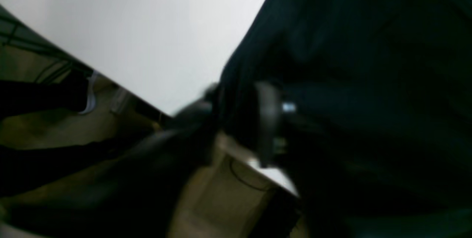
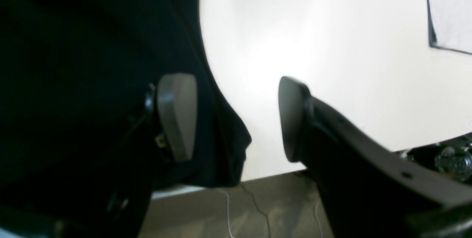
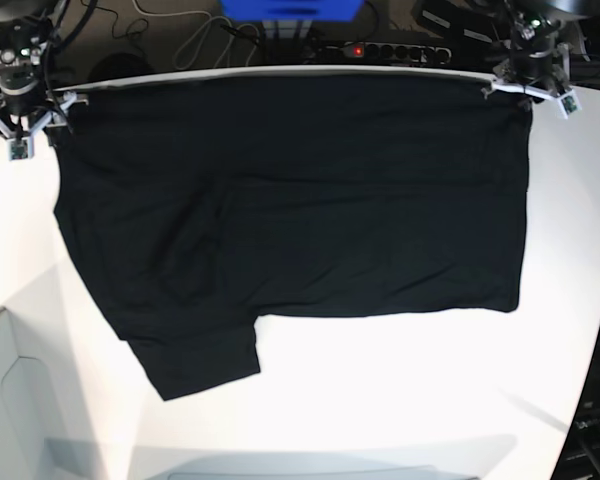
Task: Fold the T-shirt properly
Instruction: 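Release the edge and move both grippers to the shirt's side corners, then grasp the hem corners with both grippers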
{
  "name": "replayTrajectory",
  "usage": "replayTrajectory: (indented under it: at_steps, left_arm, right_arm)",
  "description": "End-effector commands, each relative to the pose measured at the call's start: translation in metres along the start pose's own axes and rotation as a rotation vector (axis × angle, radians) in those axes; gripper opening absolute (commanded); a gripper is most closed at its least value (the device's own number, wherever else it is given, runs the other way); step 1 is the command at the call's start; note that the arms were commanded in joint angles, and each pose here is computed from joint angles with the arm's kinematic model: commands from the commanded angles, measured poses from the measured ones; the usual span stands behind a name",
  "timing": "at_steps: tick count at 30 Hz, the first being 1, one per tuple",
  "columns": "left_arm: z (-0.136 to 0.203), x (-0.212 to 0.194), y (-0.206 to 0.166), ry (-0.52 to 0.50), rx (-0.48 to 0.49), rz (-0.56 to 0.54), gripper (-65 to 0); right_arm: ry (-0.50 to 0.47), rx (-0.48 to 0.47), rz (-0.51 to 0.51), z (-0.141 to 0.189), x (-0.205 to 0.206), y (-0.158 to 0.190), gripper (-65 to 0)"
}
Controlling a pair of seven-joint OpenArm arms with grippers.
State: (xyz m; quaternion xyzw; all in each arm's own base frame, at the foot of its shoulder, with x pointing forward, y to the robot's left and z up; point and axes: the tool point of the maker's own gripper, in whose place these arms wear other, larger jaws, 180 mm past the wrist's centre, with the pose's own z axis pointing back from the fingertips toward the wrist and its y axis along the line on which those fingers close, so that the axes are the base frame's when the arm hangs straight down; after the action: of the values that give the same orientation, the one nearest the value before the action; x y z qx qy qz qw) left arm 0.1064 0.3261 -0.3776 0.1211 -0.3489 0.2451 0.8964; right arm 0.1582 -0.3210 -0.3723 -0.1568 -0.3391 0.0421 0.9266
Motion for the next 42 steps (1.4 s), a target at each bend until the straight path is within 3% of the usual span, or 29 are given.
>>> replayTrajectory:
  at_steps: [1, 3, 9, 15, 19, 25, 33, 38, 42]
  left_arm:
    - [0.005, 0.012, 0.003, -0.042, 0.008, -0.014, -37.9]
    - [0.007, 0.017, 0.002, -0.057, 0.004, -0.018, -31.9]
    - [0.010, 0.042, -0.010, -0.132, -0.020, -0.015, -31.5]
    - [0.005, 0.086, -0.006, -0.250, 0.007, 0.050, -31.4]
    - [0.003, 0.118, -0.002, -0.335, 0.024, 0.088, -31.4]
    - [-0.006, 0.161, -0.010, -0.369, 0.004, 0.206, -31.3]
    - [-0.042, 0.207, -0.031, -0.384, -0.070, 0.235, -31.3]
    - [-0.078, 0.216, -0.045, -0.318, -0.108, 0.241, -31.3]
    - [-0.099, 0.225, -0.057, -0.281, -0.134, 0.245, -31.2]
  right_arm:
    - [-0.063, -0.006, 0.018, 0.002, 0.020, -0.006, -28.7]
    - [-0.088, -0.009, 0.016, 0.000, 0.030, -0.006, -28.7]
    - [-0.243, -0.021, -0.020, -0.015, 0.096, -0.008, -28.7]
    - [-0.389, 0.064, -0.021, -0.046, 0.180, 0.013, -28.7]
    - [-0.388, 0.130, -0.039, -0.081, 0.213, 0.023, -28.7]
    - [-0.319, 0.257, -0.093, -0.139, 0.246, 0.047, -28.7]
    - [-0.323, 0.379, -0.146, -0.174, 0.260, 0.087, -28.7]
    - [-0.337, 0.286, -0.233, -0.188, 0.253, 0.070, -28.5]
    - [-0.354, 0.258, -0.235, -0.189, 0.255, 0.065, -28.5]
